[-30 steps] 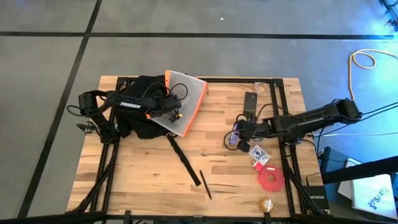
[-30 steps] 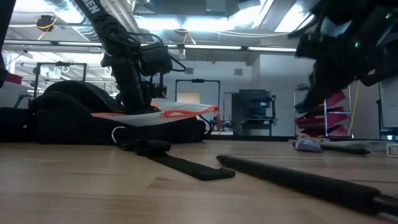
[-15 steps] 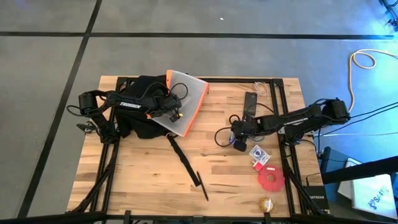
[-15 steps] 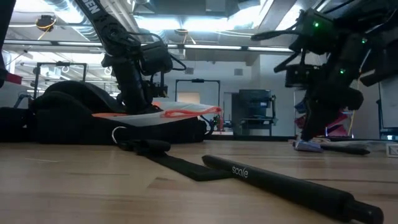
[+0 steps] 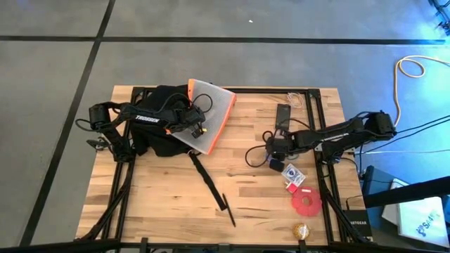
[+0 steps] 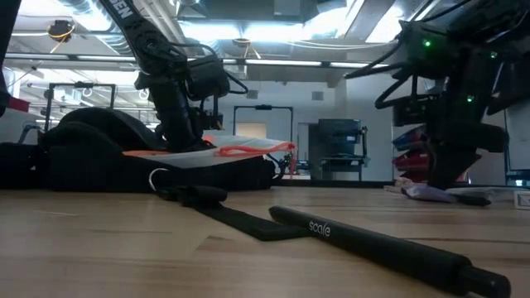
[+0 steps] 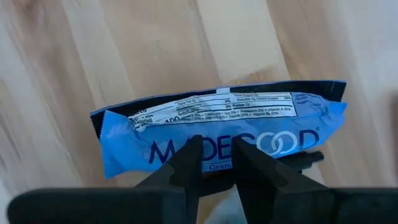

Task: Unpack backpack
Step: Move the purple granola bar to the middle right of the table

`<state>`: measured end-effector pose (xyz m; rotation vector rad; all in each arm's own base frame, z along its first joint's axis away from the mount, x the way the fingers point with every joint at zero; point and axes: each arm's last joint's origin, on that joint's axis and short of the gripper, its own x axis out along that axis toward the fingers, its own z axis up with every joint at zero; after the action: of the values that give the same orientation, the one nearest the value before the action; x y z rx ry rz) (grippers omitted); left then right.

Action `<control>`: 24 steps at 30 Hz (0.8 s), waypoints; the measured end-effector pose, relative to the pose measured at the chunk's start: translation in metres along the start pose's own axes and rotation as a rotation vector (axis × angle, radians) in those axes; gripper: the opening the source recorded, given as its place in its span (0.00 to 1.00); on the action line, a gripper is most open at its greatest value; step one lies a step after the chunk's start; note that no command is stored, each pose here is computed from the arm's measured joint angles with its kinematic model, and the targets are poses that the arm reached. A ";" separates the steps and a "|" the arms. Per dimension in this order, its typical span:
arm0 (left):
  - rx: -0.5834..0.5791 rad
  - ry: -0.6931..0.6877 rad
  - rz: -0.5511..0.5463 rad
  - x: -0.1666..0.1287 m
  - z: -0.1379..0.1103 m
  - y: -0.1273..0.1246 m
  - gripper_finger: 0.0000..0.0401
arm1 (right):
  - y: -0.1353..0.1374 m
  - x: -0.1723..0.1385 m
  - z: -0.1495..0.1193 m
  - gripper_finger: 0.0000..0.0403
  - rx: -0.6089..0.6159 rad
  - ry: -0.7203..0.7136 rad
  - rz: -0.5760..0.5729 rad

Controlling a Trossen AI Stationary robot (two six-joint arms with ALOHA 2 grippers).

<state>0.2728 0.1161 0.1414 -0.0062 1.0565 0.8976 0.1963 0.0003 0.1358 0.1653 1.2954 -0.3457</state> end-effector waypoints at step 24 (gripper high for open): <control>0.015 -0.008 -0.003 0.000 0.001 -0.001 0.01 | -0.012 -0.022 -0.030 0.18 0.301 0.178 -0.225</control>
<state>0.2737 0.1157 0.1416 0.0080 1.0559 0.8866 0.1598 0.0019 0.1501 0.3110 1.4368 -0.7330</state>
